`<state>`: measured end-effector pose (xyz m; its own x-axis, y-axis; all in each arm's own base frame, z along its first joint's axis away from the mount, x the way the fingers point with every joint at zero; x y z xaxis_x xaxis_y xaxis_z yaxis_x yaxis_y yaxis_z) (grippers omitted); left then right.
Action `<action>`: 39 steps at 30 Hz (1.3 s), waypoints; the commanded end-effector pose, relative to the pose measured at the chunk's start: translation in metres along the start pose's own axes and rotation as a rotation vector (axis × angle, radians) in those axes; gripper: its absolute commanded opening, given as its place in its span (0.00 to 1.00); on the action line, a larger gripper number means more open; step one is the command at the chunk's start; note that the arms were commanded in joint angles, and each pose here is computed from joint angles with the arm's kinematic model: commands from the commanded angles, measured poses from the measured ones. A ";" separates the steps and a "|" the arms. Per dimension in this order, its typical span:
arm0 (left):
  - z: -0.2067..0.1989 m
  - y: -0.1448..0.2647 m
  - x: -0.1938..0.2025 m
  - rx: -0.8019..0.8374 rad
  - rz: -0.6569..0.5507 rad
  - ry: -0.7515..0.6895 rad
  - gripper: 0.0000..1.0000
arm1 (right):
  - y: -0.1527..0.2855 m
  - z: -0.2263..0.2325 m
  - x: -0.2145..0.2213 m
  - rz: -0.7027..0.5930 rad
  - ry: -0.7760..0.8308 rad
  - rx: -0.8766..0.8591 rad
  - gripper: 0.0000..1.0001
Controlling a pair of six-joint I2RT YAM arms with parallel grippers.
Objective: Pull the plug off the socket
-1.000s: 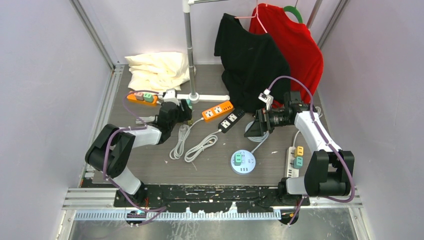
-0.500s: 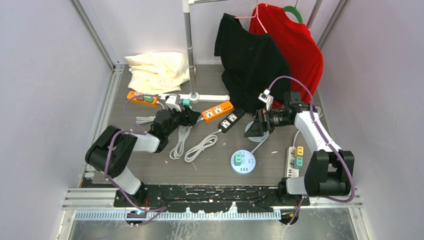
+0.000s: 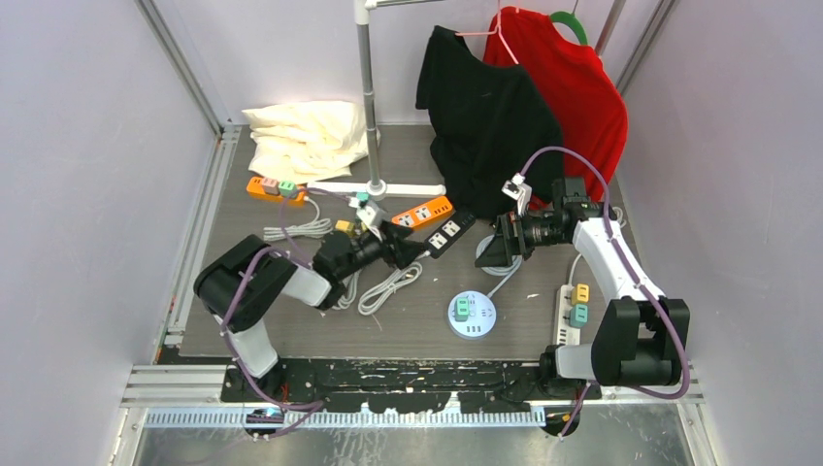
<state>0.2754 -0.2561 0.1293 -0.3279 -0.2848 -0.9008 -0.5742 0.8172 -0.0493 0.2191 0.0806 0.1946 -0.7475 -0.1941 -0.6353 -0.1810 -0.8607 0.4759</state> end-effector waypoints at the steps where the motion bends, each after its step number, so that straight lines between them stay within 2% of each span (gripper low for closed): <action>1: -0.050 -0.012 -0.002 0.175 -0.062 -0.280 0.65 | 0.004 0.003 -0.004 -0.025 0.074 0.018 1.00; 7: -0.098 -0.011 0.047 0.374 0.004 -0.567 0.68 | 0.005 0.003 -0.003 -0.025 0.098 0.028 1.00; 12: -0.112 -0.009 0.062 0.495 0.014 -0.627 0.69 | 0.006 0.003 -0.001 -0.025 0.128 0.029 1.00; 18: -0.120 -0.004 0.067 0.584 0.037 -0.597 0.70 | 0.006 0.004 0.005 -0.029 0.201 0.022 1.00; 23: -0.124 -0.002 0.069 0.609 0.053 -0.551 0.70 | 0.006 0.008 0.013 -0.044 0.325 0.002 1.00; 32: -0.125 0.009 0.048 0.483 0.026 -0.448 0.70 | 0.005 0.013 0.032 -0.058 0.655 -0.005 1.00; 36: -0.132 0.014 0.034 0.461 0.003 -0.374 0.70 | 0.001 0.012 0.036 -0.034 0.743 -0.010 1.00; 39: -0.135 0.019 0.028 0.408 0.035 -0.301 0.70 | -0.002 0.014 0.037 -0.026 0.795 -0.017 1.00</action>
<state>0.1555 -0.3207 0.1359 -0.0044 -0.0768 -0.9970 -0.1377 0.9876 -0.0754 0.1807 0.0777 0.1742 -0.2203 -0.4235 -0.8787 -0.1809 -0.8675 0.4634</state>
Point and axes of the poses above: each gripper's point midway between its finger pads, its own y axis back along the fingers, its own z axis along the line the jaws close on, x = y × z, the point moved 7 cm from there along y, back along the fingers, and after that the axes turned 3 degrees about y, right-handed, at the moved point
